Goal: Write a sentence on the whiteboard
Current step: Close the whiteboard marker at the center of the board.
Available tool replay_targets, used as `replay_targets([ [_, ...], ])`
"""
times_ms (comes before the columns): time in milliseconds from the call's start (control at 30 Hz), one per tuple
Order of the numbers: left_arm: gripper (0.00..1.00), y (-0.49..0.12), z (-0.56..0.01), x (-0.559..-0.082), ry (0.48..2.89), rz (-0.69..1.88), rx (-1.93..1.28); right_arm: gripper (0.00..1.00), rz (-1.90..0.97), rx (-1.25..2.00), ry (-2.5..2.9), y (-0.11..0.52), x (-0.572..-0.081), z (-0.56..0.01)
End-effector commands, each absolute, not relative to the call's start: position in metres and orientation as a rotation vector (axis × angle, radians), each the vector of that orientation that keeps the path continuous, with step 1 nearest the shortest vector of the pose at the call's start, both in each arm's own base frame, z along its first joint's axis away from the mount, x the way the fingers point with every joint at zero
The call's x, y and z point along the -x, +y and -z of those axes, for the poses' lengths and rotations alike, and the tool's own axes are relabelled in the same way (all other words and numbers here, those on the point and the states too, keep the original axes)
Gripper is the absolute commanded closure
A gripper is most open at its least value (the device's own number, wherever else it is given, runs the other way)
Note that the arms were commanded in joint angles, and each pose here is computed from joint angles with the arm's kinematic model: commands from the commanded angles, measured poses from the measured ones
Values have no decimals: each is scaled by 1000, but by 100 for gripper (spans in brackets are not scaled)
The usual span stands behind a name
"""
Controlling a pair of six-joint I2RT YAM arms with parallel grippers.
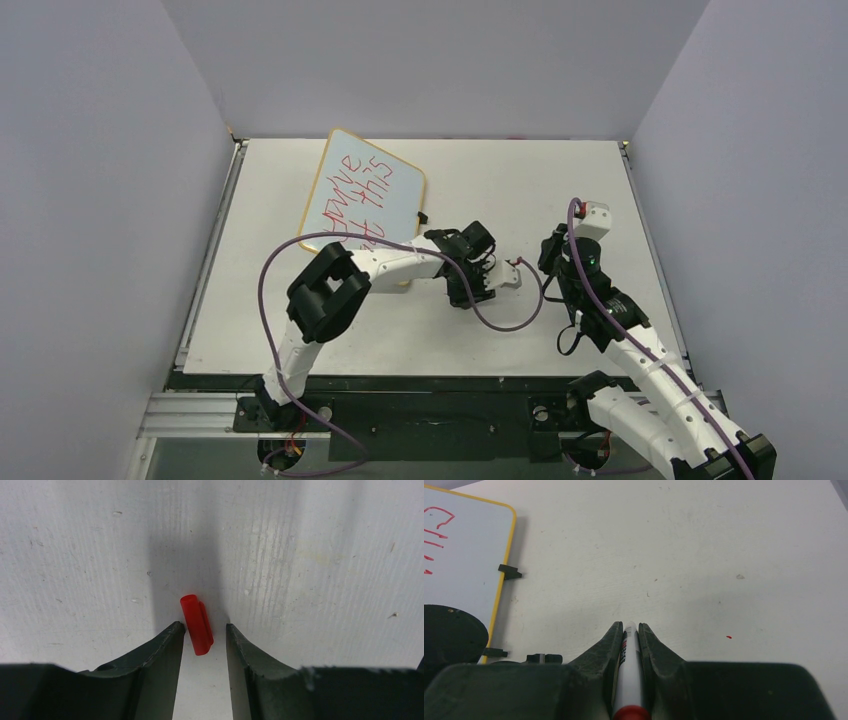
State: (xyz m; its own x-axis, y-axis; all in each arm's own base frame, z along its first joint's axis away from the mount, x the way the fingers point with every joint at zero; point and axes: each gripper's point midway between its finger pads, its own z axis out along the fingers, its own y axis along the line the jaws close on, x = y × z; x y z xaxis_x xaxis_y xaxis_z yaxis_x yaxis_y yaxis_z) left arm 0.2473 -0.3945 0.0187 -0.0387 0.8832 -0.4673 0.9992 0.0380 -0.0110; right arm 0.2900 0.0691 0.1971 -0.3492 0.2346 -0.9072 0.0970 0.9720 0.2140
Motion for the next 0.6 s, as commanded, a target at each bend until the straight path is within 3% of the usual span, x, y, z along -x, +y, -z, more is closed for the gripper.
replay_targets([
  [0,66,-376,7,-236,2110,480,-2003,100,-154,-246,1906,67,-289,-203],
  [267,75,-365,18,-231,2249,462,-2000,100,-159,-242,1907,68,-290,-204],
  [333,86,-362,20,-226,2280,490,-1999,100,-159,-242,1909,68,-290,-204],
  [367,97,-360,19,-224,2295,507,-1998,100,-158,-242,1909,68,-290,-204],
  [400,100,-362,17,-222,2297,537,-1993,100,-157,-243,1909,68,-290,-204],
  [567,100,-369,6,-232,2260,543,-1878,100,-167,-246,1909,70,-292,-205],
])
